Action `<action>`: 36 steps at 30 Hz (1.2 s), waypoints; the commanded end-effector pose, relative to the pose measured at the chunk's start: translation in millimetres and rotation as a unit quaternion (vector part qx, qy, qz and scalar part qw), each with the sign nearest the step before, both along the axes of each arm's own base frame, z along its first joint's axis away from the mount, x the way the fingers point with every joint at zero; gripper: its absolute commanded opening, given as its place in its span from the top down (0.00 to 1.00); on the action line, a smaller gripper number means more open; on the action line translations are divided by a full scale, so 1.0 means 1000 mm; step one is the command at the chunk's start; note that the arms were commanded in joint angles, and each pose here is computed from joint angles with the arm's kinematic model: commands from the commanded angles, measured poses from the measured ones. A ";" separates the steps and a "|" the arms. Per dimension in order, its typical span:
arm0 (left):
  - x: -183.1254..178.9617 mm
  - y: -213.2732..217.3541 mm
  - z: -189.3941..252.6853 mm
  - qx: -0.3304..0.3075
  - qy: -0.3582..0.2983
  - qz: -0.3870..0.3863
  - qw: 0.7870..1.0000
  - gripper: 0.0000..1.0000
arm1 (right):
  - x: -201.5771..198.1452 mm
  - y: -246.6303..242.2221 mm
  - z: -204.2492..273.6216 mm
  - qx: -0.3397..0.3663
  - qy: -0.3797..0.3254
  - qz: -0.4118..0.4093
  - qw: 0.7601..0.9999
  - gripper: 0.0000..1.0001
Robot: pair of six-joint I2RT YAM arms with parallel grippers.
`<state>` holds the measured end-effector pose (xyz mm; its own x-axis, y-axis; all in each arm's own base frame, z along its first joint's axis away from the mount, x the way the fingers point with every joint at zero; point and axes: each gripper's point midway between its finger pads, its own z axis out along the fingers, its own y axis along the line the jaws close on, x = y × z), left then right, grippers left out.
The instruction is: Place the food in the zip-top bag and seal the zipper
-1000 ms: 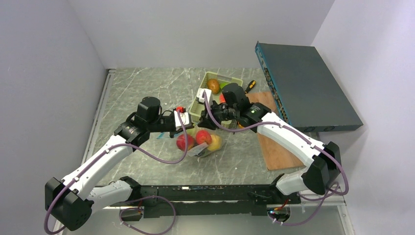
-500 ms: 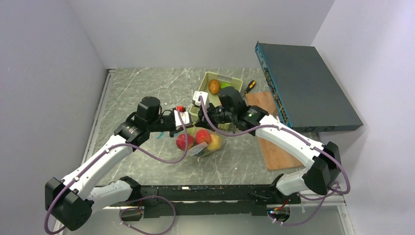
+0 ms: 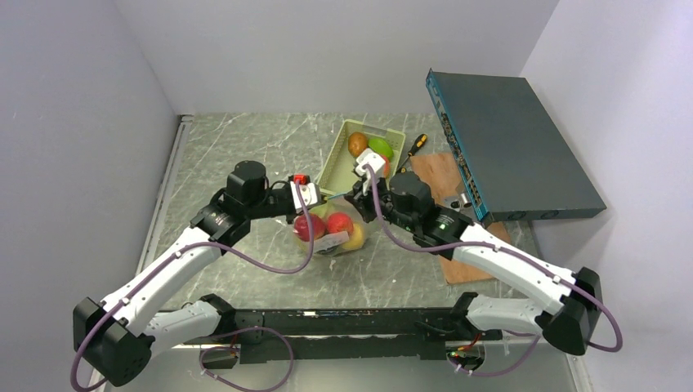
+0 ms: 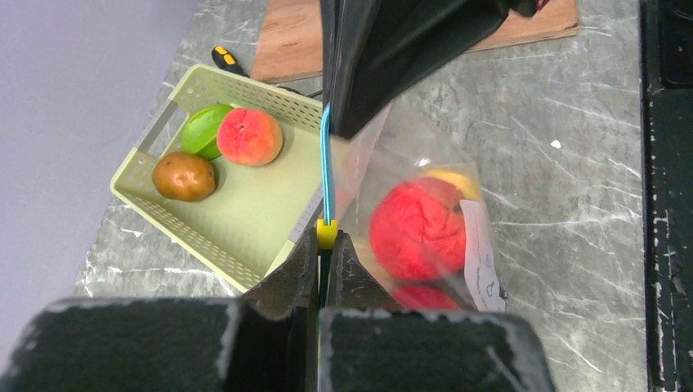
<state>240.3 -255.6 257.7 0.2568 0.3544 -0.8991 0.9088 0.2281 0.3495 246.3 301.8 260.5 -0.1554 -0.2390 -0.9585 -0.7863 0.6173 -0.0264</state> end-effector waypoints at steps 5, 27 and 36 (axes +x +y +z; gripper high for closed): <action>0.005 0.014 0.009 0.001 -0.013 0.040 0.999 1.00 | 0.039 -0.103 0.032 0.031 -0.053 -0.274 0.960 1.00; 0.011 0.028 -0.010 0.041 -0.035 0.063 0.997 1.00 | 0.010 -0.160 0.019 0.036 -0.027 -0.343 0.938 1.00; 0.007 0.027 -0.013 0.045 -0.031 0.054 0.997 0.96 | 0.004 -0.164 0.026 0.048 -0.034 -0.338 0.939 1.00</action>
